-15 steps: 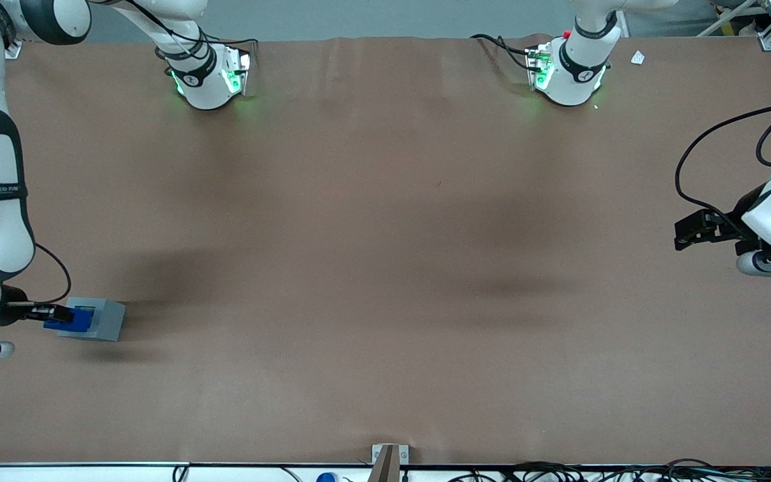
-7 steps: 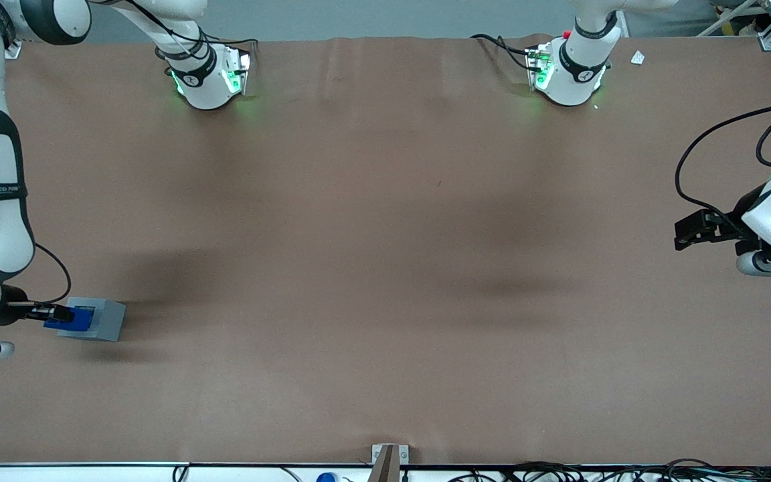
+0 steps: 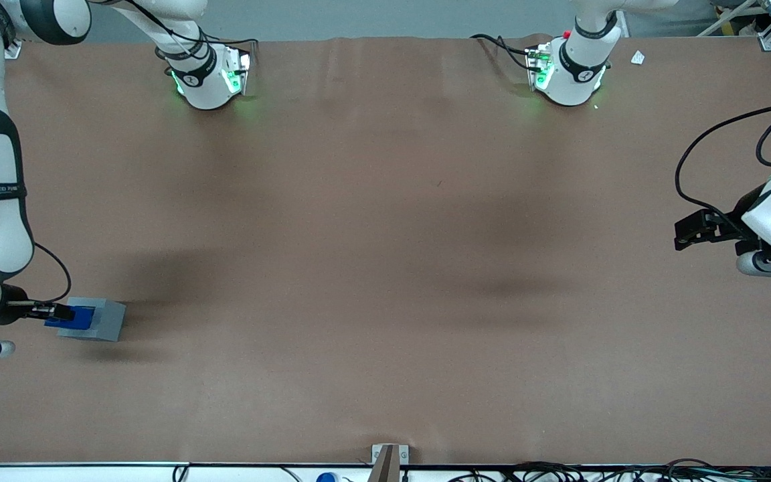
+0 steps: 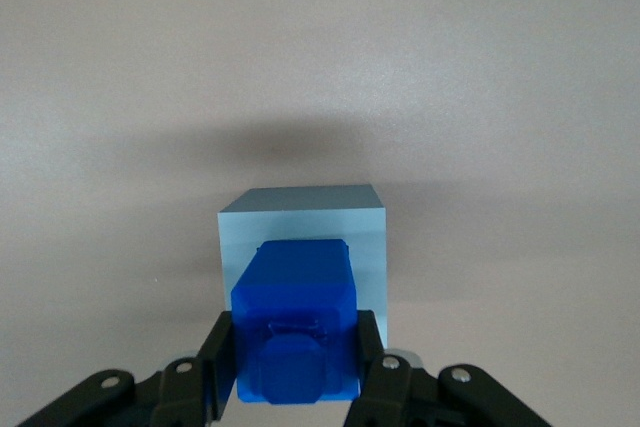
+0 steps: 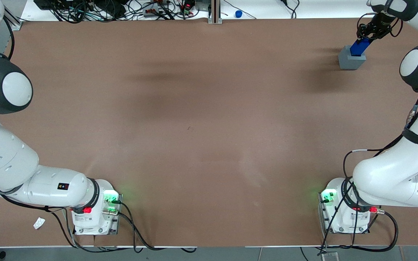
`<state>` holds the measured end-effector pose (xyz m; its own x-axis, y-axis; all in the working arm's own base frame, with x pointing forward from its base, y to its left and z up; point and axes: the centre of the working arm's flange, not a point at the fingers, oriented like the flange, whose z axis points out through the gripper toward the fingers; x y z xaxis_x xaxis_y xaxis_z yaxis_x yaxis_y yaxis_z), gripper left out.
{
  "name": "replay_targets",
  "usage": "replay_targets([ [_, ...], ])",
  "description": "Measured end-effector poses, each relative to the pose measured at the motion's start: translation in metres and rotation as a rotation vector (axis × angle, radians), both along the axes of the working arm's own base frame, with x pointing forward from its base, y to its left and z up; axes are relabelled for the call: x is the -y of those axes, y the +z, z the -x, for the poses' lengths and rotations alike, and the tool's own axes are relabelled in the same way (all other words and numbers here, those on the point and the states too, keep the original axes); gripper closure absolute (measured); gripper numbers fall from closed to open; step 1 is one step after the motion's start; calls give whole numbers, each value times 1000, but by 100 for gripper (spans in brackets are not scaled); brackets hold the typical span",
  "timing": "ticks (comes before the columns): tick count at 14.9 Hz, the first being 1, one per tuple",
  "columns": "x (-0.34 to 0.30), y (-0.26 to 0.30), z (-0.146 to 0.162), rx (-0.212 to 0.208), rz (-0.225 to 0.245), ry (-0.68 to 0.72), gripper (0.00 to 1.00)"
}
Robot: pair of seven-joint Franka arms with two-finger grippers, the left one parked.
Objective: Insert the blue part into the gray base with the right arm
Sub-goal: 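Lower the blue block into the gray base's opening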
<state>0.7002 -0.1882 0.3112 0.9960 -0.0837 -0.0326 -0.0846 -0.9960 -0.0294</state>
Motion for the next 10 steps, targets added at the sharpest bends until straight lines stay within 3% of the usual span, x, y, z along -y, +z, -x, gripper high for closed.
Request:
replay_targets([
  [10,0,-3,4,-39,0,4,49],
])
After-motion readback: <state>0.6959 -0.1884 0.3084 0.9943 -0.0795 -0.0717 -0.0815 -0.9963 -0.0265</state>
